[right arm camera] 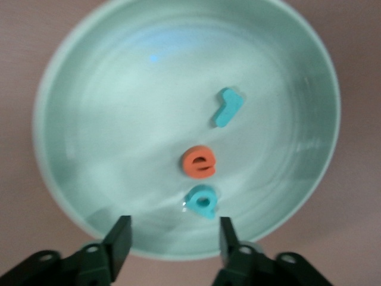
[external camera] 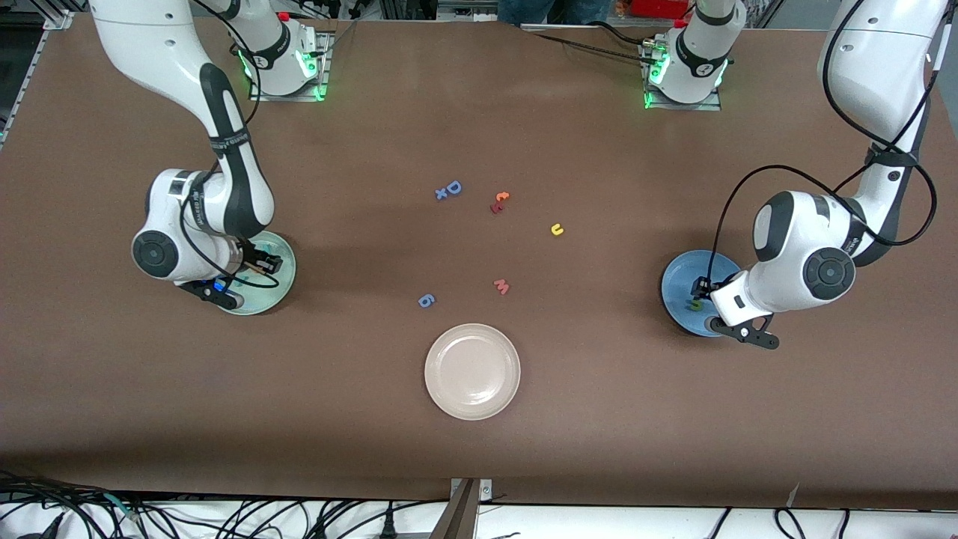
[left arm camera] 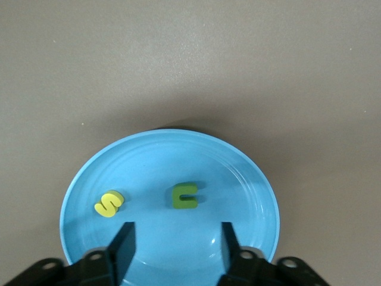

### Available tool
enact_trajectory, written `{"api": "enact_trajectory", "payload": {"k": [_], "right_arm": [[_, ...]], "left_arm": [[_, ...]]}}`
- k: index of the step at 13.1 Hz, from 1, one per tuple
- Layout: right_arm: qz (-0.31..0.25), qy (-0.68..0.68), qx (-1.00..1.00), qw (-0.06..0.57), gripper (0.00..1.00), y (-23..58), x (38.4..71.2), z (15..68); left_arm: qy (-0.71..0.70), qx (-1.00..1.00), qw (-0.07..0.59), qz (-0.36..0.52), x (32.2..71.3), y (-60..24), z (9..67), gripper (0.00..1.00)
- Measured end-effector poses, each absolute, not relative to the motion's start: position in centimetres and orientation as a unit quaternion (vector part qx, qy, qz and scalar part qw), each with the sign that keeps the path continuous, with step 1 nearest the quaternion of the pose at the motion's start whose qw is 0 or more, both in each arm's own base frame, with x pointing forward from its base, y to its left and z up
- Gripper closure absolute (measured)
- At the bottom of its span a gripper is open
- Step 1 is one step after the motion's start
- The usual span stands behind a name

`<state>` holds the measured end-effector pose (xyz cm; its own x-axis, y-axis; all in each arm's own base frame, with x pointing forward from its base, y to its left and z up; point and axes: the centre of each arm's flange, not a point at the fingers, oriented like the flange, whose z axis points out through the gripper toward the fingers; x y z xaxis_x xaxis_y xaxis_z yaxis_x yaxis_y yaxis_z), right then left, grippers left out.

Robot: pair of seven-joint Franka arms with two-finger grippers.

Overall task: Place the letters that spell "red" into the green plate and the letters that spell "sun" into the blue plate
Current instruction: 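Release the teal letter on the green plate while the left gripper drops the u, then move the left gripper to the yellow u while the right gripper withdraws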

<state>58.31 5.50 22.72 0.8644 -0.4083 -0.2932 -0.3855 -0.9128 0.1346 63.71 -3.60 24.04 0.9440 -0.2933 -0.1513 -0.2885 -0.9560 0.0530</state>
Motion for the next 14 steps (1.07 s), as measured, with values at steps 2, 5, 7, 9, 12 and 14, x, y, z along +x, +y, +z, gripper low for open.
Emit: {"api": "enact_trajectory", "payload": {"k": [2,5,7,9,12,14], "right_arm": [[-0.168,-0.207,0.964,0.021,0.07,5.3,60.0,28.4],[-0.162,-0.205,0.965,0.006,0.01,4.6,62.4,38.5],[-0.151,-0.200,0.968,0.002,0.01,4.7,63.2,43.1],[-0.139,-0.193,0.971,-0.001,0.00,5.1,63.7,46.7],[-0.115,-0.171,0.978,-0.007,0.00,3.9,63.9,50.2],[-0.104,-0.157,0.982,-0.012,0.00,2.8,63.8,51.5]], "left_arm": [[-0.141,0.986,0.025,-0.081,63.6,-4.0,23.7,0.07],[-0.111,0.988,0.050,-0.092,63.1,-5.7,23.3,0.00],[-0.084,0.990,0.051,-0.103,62.4,-8.7,22.7,0.00],[-0.066,0.991,0.043,-0.110,61.6,-12.7,22.4,0.00],[-0.050,0.992,0.032,-0.113,60.2,-18.5,22.5,0.00],[-0.039,0.993,0.026,-0.109,59.1,-22.5,23.2,0.00]]}}
